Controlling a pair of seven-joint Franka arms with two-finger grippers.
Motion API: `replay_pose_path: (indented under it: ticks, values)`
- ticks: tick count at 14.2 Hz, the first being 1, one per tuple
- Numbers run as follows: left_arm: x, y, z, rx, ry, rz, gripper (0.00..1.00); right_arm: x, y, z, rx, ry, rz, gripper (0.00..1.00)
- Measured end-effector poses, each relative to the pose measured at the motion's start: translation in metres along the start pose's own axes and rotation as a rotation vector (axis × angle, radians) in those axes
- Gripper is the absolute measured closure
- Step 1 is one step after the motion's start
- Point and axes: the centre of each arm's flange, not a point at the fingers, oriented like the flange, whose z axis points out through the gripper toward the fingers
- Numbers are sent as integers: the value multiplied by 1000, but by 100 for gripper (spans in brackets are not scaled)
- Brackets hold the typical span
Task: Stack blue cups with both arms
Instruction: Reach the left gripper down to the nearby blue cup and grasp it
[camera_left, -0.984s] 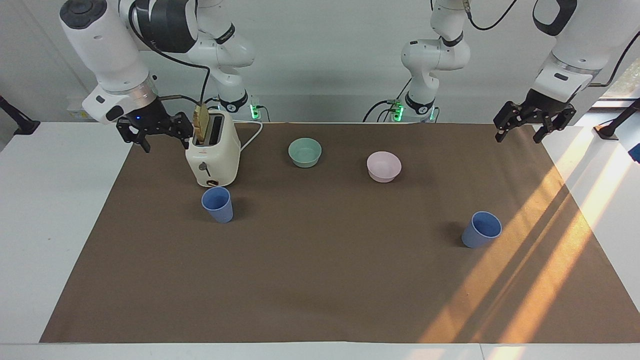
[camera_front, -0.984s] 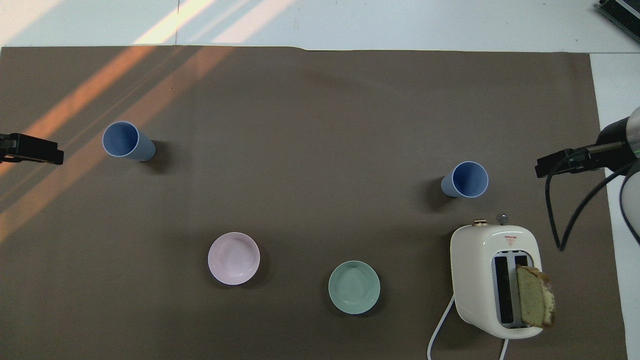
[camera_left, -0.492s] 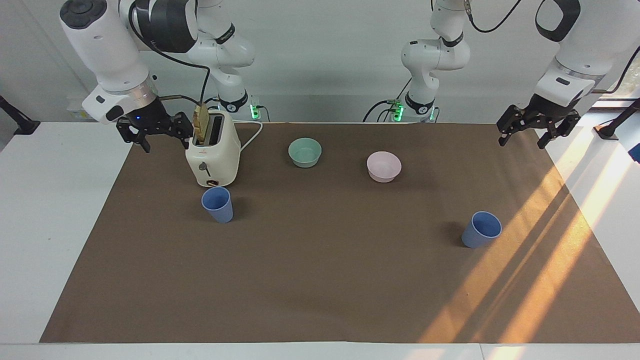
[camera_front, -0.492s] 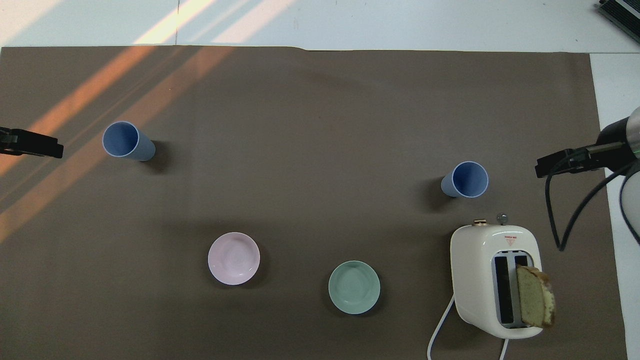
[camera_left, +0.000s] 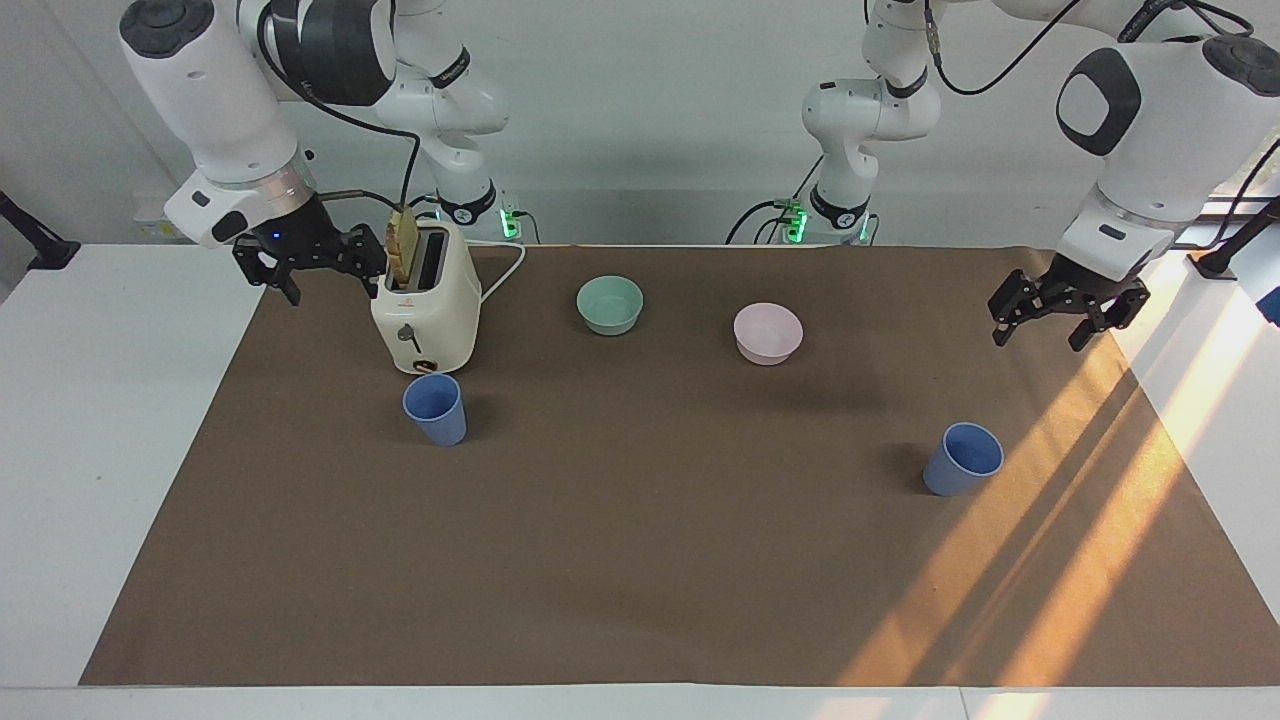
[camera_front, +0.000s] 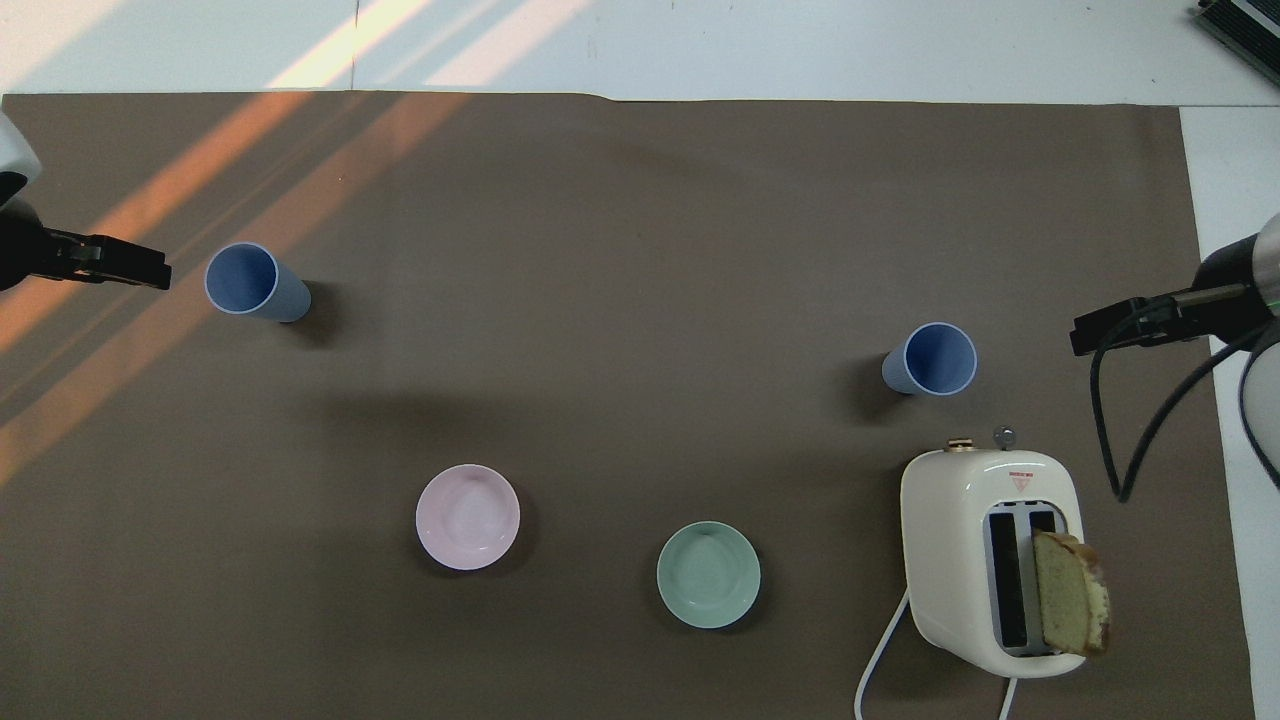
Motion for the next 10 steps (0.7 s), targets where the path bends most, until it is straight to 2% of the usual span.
replay_pose_path:
  ticks: [10]
  values:
    - [29,-21,111,19,0,6,0,0,0,0,0,0,0,0]
